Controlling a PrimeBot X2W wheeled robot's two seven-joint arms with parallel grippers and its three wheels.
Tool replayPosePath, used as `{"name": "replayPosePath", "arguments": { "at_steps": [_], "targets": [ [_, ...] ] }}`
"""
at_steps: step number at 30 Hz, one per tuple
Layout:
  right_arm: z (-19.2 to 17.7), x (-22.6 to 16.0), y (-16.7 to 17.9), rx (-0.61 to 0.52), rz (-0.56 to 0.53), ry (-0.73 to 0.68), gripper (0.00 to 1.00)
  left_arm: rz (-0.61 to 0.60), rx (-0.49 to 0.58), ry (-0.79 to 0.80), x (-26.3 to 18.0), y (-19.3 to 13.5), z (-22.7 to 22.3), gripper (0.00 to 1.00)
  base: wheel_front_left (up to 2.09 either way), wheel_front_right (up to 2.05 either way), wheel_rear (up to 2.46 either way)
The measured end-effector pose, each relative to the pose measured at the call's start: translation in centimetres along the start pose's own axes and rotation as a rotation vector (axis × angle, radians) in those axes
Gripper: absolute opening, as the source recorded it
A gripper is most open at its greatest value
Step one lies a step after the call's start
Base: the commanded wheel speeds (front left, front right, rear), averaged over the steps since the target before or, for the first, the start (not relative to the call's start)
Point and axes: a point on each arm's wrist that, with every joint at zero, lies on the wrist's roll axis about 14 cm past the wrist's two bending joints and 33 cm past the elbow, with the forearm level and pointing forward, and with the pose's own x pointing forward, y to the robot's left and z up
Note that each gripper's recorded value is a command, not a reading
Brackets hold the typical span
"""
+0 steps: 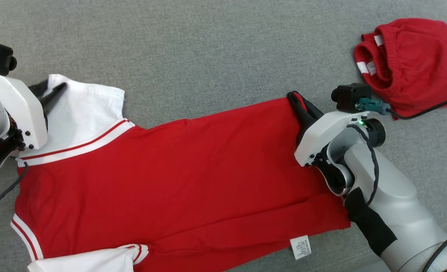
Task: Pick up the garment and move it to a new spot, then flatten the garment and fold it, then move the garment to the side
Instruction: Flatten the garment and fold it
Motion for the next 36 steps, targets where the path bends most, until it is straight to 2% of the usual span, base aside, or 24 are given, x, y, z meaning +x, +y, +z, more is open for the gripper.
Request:
{"name": "replayPosePath", "arguments": {
  "at_steps": [9,16,27,36],
  "targets": [
    [1.1,-1.0,0.4,-0.003,0.006,-0.053,0.0,0.013,0.006,-0.066,-1.9,-0.2,1.5,0.0,0.0,0.0,0.0],
    [3.0,-2.9,0.2,-0.024,0.003,-0.137,0.0,-0.019,-0.032,-0.132,-5.3,-2.3,3.0,0.0,0.0,0.0,0.0],
    [3.2,-6.5,1.3,-0.044,0.033,-0.156,0.0,-0.123,-0.132,-0.055,-13.1,-7.1,0.8,0.0,0.0,0.0,0.0],
    [3.3,-8.0,2.6,-0.067,0.087,-0.115,0.0,-0.201,-0.199,0.119,-17.8,-10.1,-3.8,0.0,0.0,0.0,0.0]
  ]
}}
